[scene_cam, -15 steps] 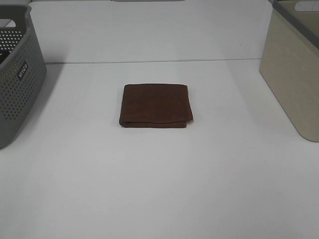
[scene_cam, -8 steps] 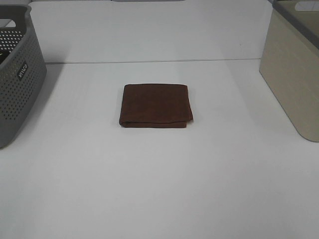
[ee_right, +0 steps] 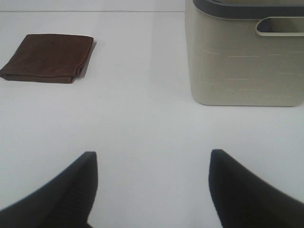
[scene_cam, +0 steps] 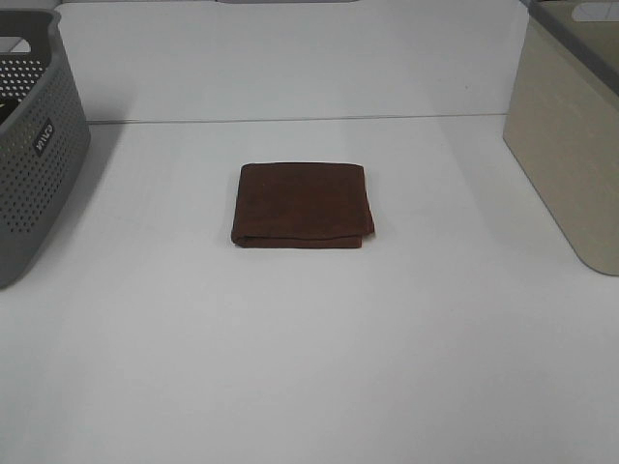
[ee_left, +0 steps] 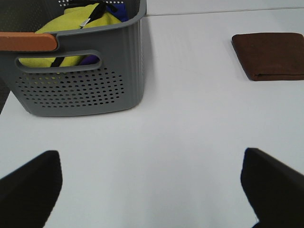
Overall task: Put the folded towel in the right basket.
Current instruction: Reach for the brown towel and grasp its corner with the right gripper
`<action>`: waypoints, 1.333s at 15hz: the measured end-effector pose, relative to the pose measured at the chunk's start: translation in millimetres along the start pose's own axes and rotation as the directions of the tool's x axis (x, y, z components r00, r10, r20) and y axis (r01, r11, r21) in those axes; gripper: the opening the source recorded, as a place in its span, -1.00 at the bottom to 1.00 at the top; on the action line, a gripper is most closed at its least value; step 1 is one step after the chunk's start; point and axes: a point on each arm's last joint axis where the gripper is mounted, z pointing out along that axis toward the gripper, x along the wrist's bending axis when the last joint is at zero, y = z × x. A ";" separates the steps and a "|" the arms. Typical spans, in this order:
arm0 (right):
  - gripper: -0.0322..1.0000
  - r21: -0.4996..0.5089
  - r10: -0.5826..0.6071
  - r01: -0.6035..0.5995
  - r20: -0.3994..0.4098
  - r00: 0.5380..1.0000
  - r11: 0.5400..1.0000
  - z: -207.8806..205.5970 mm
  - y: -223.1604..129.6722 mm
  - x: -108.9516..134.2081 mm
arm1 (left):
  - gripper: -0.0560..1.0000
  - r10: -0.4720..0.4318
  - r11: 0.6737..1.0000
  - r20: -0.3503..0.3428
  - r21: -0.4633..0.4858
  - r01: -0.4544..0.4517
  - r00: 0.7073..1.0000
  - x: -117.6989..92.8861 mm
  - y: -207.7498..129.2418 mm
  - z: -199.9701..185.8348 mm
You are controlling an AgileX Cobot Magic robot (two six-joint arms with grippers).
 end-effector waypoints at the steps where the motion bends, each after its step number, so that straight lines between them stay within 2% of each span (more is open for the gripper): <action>1: 0.30 0.000 0.000 0.000 -0.001 1.000 1.000 0.0 0.0 0.1 | 0.94 0.000 1.000 0.000 0.000 0.000 1.000 0.0 0.0 0.0; 7: 0.30 -0.005 0.006 -0.006 -0.009 1.000 1.000 0.8 2.2 0.6 | 0.94 0.000 1.000 0.000 0.000 0.000 1.000 0.0 0.0 0.0; 9: 0.30 -0.038 0.030 -0.031 -0.015 0.999 0.999 11.5 31.4 -1.1 | 0.94 0.000 1.000 0.000 0.000 0.000 1.000 0.0 0.0 0.0; 14: 0.30 -0.038 0.110 -0.114 -0.078 0.991 0.993 55.1 103.3 -3.7 | 0.94 0.000 1.000 0.000 0.000 0.000 1.000 0.0 0.0 0.0; 18: 0.30 0.086 0.086 -0.073 -0.147 0.985 0.994 124.5 163.9 -7.7 | 0.94 0.000 1.000 0.000 0.000 0.000 1.000 0.0 0.0 0.0; 20: 0.30 0.196 0.081 -0.042 -0.195 0.978 0.980 171.2 185.3 -10.1 | 0.94 0.000 1.000 0.000 0.000 0.000 1.000 0.0 0.0 0.0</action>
